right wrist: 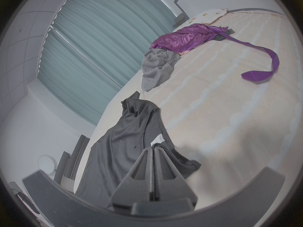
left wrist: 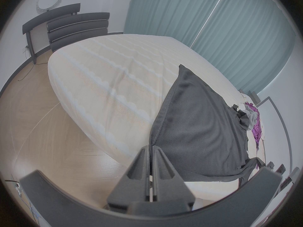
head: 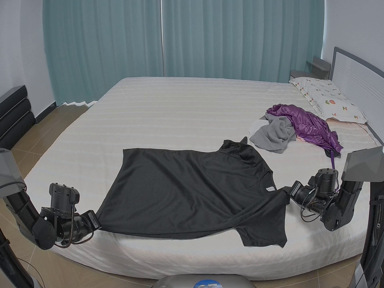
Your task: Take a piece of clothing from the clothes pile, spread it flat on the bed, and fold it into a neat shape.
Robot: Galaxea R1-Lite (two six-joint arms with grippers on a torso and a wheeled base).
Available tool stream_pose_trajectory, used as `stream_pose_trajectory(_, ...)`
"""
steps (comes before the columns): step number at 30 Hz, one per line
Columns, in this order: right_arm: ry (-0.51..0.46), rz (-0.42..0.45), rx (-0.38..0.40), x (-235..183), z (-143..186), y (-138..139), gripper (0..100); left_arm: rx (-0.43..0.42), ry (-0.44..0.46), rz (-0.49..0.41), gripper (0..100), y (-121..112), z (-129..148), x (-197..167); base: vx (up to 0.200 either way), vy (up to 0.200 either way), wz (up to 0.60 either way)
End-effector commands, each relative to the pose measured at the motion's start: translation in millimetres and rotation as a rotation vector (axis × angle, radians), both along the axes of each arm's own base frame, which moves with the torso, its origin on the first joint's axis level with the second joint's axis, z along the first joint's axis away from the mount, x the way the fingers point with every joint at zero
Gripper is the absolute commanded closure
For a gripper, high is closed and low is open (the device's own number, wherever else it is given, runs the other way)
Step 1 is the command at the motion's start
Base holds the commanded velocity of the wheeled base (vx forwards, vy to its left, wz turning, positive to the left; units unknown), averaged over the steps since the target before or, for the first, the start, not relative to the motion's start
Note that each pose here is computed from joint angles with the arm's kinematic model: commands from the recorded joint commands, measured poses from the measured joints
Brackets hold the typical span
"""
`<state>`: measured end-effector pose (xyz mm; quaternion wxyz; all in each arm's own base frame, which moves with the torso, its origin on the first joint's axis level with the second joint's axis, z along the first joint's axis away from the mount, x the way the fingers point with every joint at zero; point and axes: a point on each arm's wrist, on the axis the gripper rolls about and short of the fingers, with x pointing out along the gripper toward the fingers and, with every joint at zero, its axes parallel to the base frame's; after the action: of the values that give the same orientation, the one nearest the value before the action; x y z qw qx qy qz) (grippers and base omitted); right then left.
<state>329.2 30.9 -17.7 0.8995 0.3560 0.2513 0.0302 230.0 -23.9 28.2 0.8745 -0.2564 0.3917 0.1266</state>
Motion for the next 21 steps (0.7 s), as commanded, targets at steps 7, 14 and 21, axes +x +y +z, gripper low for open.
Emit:
stream_pose_trajectory(7,-0.01,-0.03,-0.016,21.9,-18.5,2.2,0,-0.001,0.001,-0.006,100,-1.6,-0.3,-0.1,0.0,0.0,0.0)
stream_pose_trajectory(14,-0.026,-0.039,-0.01,12.5,-4.9,-2.3,0,0.0,0.003,-0.006,100,-1.6,-0.7,-0.1,0.0,0.0,0.0)
stream_pose_trajectory(21,-0.02,-0.023,0.004,-21.7,18.9,-7.9,0,0.0,0.004,-0.008,100,-1.9,-0.9,-0.5,0.0,0.0,0.0)
